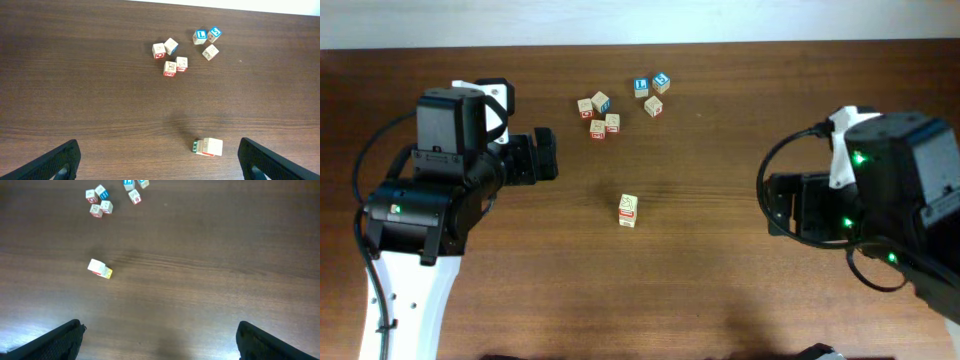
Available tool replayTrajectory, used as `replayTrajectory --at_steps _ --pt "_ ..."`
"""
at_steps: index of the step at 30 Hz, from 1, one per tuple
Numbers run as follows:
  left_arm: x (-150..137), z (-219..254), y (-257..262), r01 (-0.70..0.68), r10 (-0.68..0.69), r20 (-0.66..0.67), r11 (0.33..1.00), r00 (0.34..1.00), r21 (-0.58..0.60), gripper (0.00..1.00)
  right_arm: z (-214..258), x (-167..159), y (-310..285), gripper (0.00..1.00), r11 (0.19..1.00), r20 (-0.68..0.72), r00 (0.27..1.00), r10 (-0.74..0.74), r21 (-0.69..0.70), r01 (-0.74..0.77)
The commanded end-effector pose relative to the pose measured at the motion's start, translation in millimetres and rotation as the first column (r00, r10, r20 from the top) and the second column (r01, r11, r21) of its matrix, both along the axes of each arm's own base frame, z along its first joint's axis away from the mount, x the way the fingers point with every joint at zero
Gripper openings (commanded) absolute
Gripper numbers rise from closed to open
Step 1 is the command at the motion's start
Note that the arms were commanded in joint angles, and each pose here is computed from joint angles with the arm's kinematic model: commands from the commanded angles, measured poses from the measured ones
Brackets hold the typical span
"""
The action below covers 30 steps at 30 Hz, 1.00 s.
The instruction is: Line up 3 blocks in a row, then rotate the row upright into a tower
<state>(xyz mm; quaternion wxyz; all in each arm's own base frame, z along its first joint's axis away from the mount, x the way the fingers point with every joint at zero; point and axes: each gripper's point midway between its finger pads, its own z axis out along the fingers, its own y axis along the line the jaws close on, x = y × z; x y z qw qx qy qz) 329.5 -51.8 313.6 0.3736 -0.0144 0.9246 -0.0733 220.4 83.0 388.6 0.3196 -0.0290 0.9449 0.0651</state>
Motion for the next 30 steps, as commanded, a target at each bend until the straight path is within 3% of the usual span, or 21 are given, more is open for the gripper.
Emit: replayTrajectory --at_steps 1,8,15,18,25,30 --pt "-2 4 4 -0.015 0.015 0.012 1.0 1.0 0.007 0.99 0 3 -3 0.98 1.0 0.003 1.0 -0.008 -0.024 0.008" --pt "-2 4 4 -0.015 0.015 0.012 1.0 1.0 0.007 0.99 3 11 -12 0.98 0.996 0.038 0.998 -0.053 -0.066 0.056" --pt "-2 4 3 -0.013 0.013 0.011 1.0 1.0 0.007 0.99 14 45 -10 0.98 0.996 0.318 0.944 0.089 -0.02 -0.087" --pt "-3 3 4 -0.013 0.013 0.008 1.0 1.0 0.008 0.99 -12 50 -20 0.98 0.99 0.441 0.886 0.14 -0.033 -0.14" --pt "-3 3 4 -0.013 0.013 0.008 1.0 1.0 0.008 0.99 -108 32 -54 0.98 0.999 0.676 0.736 0.041 -0.026 -0.032" --pt "-3 3 4 -0.013 0.013 0.008 1.0 1.0 0.008 0.99 -177 28 -57 0.98 0.999 0.769 0.639 0.033 -0.03 -0.016"
